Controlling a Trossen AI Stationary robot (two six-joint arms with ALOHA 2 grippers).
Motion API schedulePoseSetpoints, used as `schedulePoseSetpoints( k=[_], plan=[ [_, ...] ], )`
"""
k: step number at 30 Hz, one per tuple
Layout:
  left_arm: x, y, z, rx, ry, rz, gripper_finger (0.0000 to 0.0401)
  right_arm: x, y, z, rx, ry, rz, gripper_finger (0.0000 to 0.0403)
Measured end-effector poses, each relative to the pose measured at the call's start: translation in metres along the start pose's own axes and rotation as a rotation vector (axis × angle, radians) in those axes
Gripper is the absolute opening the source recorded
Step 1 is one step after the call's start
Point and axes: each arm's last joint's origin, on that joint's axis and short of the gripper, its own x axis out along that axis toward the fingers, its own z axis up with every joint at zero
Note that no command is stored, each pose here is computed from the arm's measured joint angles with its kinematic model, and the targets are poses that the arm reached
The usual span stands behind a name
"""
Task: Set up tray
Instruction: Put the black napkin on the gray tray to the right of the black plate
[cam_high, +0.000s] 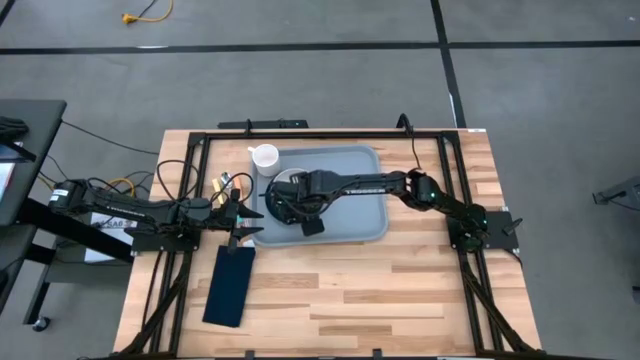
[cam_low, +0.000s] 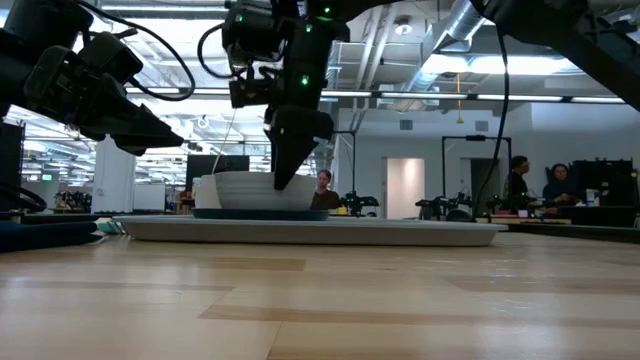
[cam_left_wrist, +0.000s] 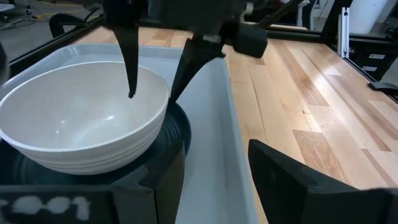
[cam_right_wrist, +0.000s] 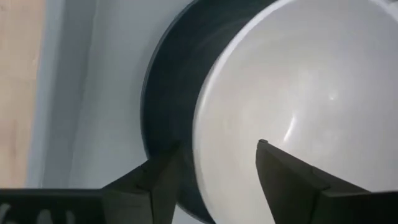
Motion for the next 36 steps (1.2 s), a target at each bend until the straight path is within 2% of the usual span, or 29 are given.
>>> schedulePoseSetpoints(
  k=[6, 9, 13, 19, 25, 30, 36],
  plan=[
    [0.0, 0.0, 0.0, 0.0, 0.0, 0.0, 0.0167, -0.019, -0.003, 0.001, -0.002, 0.01, 0.004, 0.0208],
    [0.0, 0.0, 0.0, 0.0, 0.0, 0.0, 0.0167, -0.029, -0.001, -0.002, 0.004, 0.059, 0.008, 0.0207],
    [0.0, 0.0, 0.0, 0.0, 0.0, 0.0, 0.0167, -0.054, -0.002, -0.012, 0.109, 0.091, -0.009, 0.0204],
    [0.0, 0.0, 0.0, 0.0, -0.001, 0.0, 0.0167, -0.077, -0.002, -0.031, 0.301, 0.182, 0.079, 0.0199],
    [0.0, 0.0, 0.0, -0.004, 0.005, -0.007, 0.0167, -0.095, 0.011, -0.029, 0.313, 0.163, 0.073, 0.02],
    [0.0, -0.002, -0.004, -0.016, 0.033, -0.023, 0.0167, -0.116, 0.021, -0.029, 0.308, 0.14, 0.001, 0.0199],
    [-0.001, -0.007, -0.004, -0.018, 0.034, -0.058, 0.0167, -0.174, 0.026, -0.044, 0.38, 0.037, -0.12, 0.0195]
  ],
)
